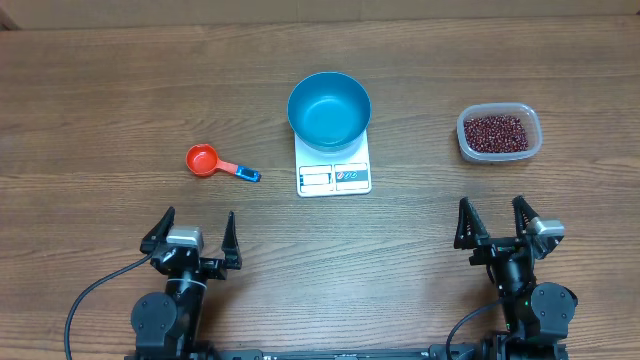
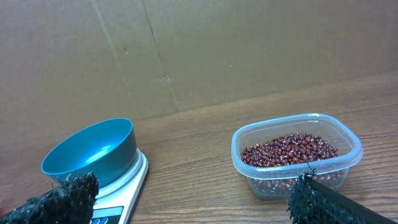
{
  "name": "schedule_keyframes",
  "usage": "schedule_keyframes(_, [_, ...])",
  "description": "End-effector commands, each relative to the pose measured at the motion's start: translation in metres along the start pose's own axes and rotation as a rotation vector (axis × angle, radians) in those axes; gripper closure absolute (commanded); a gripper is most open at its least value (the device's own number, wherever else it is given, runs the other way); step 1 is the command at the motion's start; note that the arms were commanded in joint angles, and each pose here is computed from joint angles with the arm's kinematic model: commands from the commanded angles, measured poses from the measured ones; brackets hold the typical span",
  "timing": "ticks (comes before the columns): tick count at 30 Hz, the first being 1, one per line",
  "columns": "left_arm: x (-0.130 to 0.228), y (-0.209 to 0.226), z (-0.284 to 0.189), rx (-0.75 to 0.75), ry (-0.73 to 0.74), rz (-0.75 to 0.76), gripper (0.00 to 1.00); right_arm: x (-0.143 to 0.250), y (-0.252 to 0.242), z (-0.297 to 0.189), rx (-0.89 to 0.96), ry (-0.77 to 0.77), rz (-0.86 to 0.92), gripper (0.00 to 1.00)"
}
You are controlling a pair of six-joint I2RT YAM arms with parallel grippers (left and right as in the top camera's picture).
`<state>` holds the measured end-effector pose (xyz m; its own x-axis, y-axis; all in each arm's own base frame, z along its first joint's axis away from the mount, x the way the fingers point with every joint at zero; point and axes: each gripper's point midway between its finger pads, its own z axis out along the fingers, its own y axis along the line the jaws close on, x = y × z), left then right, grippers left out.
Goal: Scoop item into bowl and weigh 150g on scale
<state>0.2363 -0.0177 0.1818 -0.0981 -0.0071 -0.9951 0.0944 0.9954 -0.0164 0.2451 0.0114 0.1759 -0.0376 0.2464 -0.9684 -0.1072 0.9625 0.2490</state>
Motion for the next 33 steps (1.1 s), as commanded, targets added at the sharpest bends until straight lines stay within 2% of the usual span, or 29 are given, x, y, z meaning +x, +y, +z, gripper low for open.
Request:
schedule_keyframes(1, [-0.023, 0.002, -0.007, -0.012, -0.047, -0.015, 0.0, 0.002, 0.0, 0.0, 0.001, -0.005, -0.003, 0.0])
schedule_keyframes(17, [-0.03, 0.001, -0.01, -0.01, -0.059, -0.054, 0.0, 0.002, 0.0, 0.0, 0.001, -0.006, -0.003, 0.0])
schedule_keyframes(26, [-0.046, 0.003, -0.015, -0.02, -0.091, -0.053, 0.0, 0.002, 0.0, 0.0, 0.001, -0.006, -0.003, 0.0])
schedule_keyframes(33, [-0.04, 0.003, -0.007, -0.022, -0.035, -0.058, 0.0, 0.002, 0.0, 0.0, 0.001, -0.006, -0.003, 0.0])
